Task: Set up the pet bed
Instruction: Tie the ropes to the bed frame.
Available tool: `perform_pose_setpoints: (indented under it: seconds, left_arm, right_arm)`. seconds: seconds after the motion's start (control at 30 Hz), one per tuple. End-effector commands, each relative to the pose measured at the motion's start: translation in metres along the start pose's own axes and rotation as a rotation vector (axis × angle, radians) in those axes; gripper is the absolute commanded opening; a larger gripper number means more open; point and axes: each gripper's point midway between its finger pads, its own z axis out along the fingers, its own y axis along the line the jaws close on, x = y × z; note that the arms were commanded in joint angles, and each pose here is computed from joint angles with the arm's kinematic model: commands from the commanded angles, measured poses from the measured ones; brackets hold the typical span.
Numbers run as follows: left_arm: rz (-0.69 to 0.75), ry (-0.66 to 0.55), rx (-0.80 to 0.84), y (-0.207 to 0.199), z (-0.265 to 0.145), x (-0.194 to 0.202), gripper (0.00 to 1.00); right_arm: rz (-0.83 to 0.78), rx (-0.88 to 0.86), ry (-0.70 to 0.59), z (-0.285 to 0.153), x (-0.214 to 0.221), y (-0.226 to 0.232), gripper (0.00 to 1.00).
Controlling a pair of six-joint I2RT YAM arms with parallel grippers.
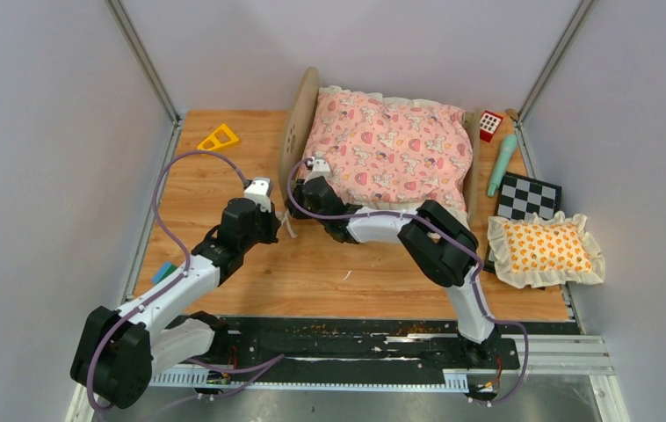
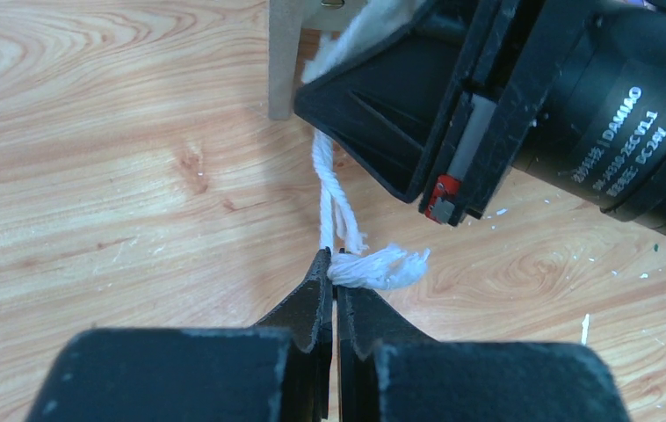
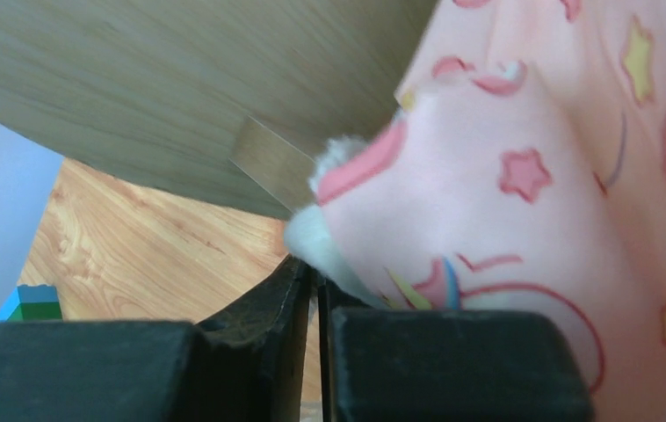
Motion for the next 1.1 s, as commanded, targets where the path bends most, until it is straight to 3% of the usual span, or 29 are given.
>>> perform_pose_setpoints:
  seconds: [0.0, 0.63, 1.07]
  left_arm:
    - [-0.007, -0.052, 0.003, -0.004, 0.005, -0.015, 0.0]
    - [0.008, -0.138, -0.014, -0.007, 0.043, -0.051, 0.0]
    - [0.06, -0.067, 0.022, -0.011, 0.066, -0.035, 0.0]
  right_arm:
    - [0.008, -0.009, -0.065, -0.012, -0.019, -0.002, 0.07]
    - [-0.04, -0.18, -0.135, -0.049, -0.034, 0.01, 0.03]
    - [-0.143, -0.344, -0.229, -0.075, -0.044, 0.029, 0.03]
